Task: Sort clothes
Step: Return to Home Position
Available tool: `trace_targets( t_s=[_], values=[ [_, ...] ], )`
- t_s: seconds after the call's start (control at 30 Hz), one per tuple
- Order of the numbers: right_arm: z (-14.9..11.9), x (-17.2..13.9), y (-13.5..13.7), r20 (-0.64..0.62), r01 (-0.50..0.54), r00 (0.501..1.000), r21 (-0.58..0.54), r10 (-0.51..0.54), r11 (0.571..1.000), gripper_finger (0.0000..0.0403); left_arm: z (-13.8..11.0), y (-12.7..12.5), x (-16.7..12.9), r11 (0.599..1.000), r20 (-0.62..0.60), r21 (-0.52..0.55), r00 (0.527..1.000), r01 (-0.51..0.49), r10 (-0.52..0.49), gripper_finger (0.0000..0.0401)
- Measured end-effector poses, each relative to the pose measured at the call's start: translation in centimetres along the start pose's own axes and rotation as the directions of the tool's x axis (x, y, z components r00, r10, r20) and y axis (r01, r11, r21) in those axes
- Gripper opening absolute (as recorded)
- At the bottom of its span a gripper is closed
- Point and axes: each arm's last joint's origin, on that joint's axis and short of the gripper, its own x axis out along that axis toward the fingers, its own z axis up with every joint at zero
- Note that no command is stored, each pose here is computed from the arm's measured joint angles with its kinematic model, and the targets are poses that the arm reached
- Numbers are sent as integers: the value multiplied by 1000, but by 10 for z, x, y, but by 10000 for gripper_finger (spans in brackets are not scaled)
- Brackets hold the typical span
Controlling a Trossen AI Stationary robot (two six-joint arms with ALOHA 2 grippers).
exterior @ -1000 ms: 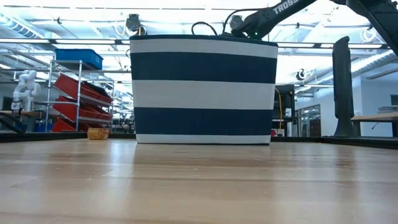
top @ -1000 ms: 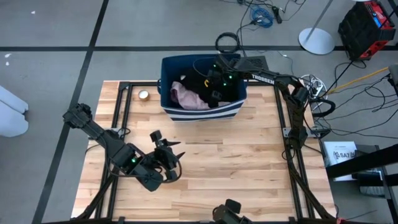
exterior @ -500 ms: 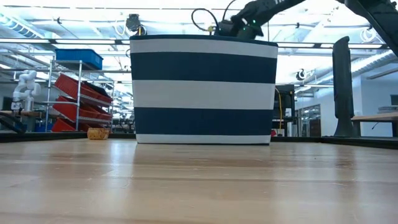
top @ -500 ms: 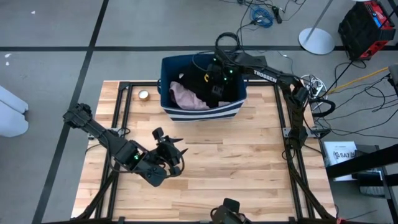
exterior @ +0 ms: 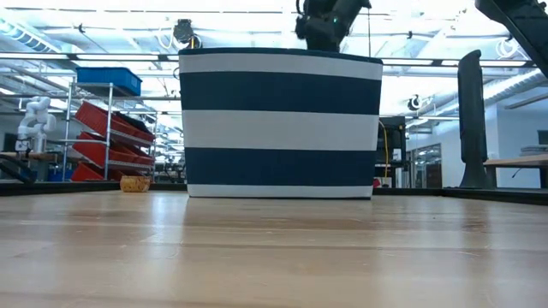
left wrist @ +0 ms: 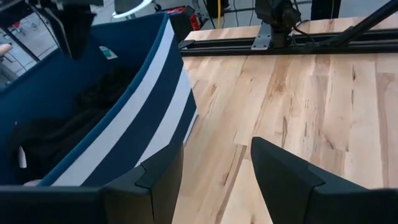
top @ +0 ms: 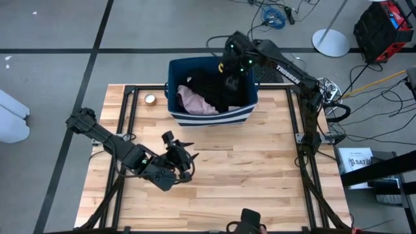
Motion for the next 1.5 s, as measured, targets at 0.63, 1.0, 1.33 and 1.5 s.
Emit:
trace_targets(
  t_s=[0.63,1.0,1.33,1.5],
  values=[
    [-26,-128,38,185,-138,972,-47,144,989,240,32,44,-31,994,153,49,983,97,-103,199],
    [-90,-245,81,416,-121,898,-71,139,990,240,28,99,-70,990,156,30,978,138,-141,199],
    [-170,-288,112,568,-107,815,-41,111,993,240,18,158,-108,983,216,-75,965,166,-147,199],
    [-208,-271,120,628,-116,771,-19,102,993,240,11,180,-122,978,243,-111,959,178,-147,199]
  ],
)
